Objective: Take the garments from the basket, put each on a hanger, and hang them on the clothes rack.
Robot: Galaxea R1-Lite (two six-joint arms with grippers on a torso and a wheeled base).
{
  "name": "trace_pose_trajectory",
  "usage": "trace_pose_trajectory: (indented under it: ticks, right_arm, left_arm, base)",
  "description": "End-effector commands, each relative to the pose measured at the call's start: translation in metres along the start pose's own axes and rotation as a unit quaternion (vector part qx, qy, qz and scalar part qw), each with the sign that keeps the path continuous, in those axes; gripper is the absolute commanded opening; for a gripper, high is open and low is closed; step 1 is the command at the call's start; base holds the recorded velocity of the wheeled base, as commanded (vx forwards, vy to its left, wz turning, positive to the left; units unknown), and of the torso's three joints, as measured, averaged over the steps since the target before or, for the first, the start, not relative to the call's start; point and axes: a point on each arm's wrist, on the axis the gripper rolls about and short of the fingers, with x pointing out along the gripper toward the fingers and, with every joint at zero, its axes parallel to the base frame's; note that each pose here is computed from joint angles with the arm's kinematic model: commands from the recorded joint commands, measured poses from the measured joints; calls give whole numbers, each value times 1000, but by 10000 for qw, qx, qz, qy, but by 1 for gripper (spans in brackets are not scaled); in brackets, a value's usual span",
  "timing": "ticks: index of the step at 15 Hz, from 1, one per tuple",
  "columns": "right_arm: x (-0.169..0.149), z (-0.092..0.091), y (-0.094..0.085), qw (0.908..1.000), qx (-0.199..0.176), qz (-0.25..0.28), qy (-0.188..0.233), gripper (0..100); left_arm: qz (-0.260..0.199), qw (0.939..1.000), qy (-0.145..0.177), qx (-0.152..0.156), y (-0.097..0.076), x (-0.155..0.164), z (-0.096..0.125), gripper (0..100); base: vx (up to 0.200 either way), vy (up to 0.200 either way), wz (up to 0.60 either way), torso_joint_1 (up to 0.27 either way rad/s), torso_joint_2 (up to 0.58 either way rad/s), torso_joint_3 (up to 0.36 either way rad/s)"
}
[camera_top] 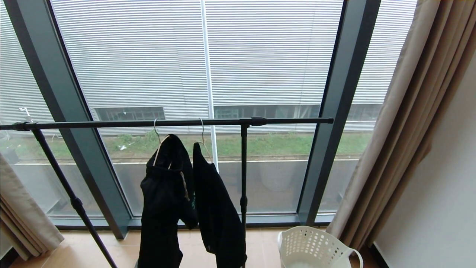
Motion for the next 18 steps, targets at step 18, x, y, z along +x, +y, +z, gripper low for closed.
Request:
trace_pose_trajectory:
  ticks: [18]
  right_arm:
    - [-30,-19,13,9661,2039,-784,-1378,100]
  left_arm:
    - [-884,9875,-815,-1015,-5,-14,-5,100]
  base:
    - [0,0,0,0,0,0]
